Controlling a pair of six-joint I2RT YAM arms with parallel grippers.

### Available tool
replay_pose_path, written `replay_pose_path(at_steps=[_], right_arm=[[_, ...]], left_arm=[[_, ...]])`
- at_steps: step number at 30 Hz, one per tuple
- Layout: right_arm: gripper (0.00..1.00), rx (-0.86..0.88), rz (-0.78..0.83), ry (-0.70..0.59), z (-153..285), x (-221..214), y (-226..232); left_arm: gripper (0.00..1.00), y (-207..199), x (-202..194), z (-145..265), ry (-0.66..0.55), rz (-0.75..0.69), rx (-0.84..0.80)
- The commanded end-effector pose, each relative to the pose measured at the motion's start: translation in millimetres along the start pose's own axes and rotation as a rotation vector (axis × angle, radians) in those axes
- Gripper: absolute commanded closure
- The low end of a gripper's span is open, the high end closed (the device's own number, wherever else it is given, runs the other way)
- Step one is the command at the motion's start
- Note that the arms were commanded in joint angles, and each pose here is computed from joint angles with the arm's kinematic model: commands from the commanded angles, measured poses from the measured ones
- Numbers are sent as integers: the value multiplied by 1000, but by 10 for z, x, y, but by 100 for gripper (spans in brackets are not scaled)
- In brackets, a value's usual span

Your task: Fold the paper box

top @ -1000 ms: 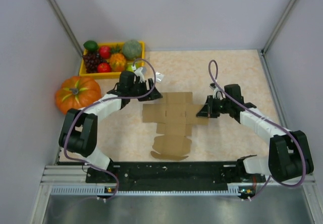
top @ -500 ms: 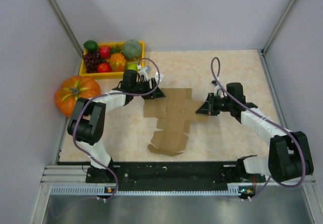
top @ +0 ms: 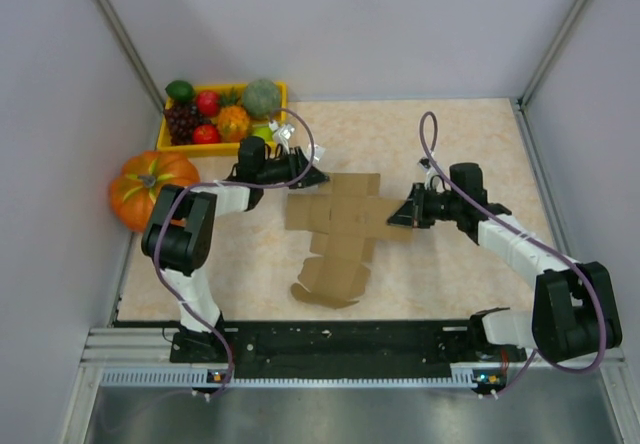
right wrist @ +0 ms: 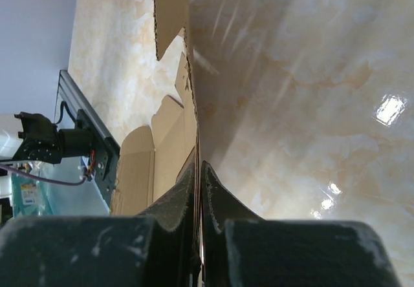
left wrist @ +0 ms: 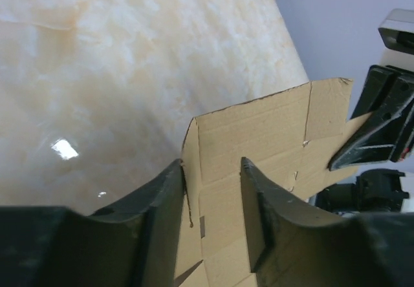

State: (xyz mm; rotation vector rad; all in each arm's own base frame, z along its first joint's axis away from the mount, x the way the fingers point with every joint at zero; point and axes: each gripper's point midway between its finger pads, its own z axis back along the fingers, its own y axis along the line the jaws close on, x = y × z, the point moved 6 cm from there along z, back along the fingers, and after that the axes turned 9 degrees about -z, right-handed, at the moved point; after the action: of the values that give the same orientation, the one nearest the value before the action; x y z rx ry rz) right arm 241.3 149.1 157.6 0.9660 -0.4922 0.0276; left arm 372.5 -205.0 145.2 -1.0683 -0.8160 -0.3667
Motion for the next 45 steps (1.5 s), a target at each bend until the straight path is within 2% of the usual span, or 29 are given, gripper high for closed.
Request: replay_pose_path(at_steps=[1, 4, 7, 8, 9, 10, 11, 12, 14, 16, 17, 18, 20, 23, 25, 35, 38, 40, 43, 44, 45], right_arm=[[100, 56, 53, -46, 33, 145, 134], [100, 58, 54, -51, 35, 164, 142], [100, 59, 58, -52, 35, 170, 152], [94, 33, 51, -54, 38, 178, 131], [59, -36, 27, -52, 58, 177, 76], [47, -115, 69, -64, 85, 222, 22], [38, -205, 110, -129, 140, 410, 36], [28, -247, 115, -129, 181, 435, 37], [25, -233, 210, -184, 260, 690, 235], [20, -179, 291, -187, 220, 839, 358], [20, -83, 345, -170, 213, 947, 557], [20, -51, 347, -122, 97, 986, 530], [20, 44, 457, -60, 23, 1072, 742], [20, 95, 576, 35, -242, 1100, 744], [22, 112, 581, 84, -426, 1119, 660], [31, 332, 617, 210, -705, 1004, 651], [42, 365, 617, 235, -780, 953, 690], [53, 336, 634, 246, -853, 895, 709], [74, 267, 656, 215, -896, 903, 682], [89, 260, 640, 214, -908, 867, 641], [99, 264, 645, 206, -898, 866, 661]], left_arm=[[61, -139, 64, -23, -45, -42, -158], [66, -124, 75, -26, -45, -54, -143], [79, -100, 67, -31, -41, -60, -119], [89, -117, 58, -15, -29, -51, -97], [92, -94, 80, -10, -40, -62, -53], [93, -92, 51, 4, -33, -112, -30], [94, -212, 101, 35, -44, -160, -20], [95, -189, 34, 61, -34, -164, 34], [95, -306, 72, 104, -47, -229, 35], [96, -332, 55, 142, -56, -247, 55], [96, -392, 74, 165, -62, -260, 50], [96, -414, 69, 178, -62, -269, 45], [96, -494, 77, 199, -62, -289, 28], [96, -576, 69, 216, -53, -308, 18], [96, -608, 66, 227, -49, -318, 14], [96, -787, 45, 258, -45, -339, -47], [96, -848, 43, 261, -47, -351, -52], [96, -906, 58, 258, -46, -353, -61], [96, -1008, 110, 306, -65, -352, -72], [96, -1061, 141, 342, -77, -361, -77], [96, -1086, 144, 358, -78, -351, -79]])
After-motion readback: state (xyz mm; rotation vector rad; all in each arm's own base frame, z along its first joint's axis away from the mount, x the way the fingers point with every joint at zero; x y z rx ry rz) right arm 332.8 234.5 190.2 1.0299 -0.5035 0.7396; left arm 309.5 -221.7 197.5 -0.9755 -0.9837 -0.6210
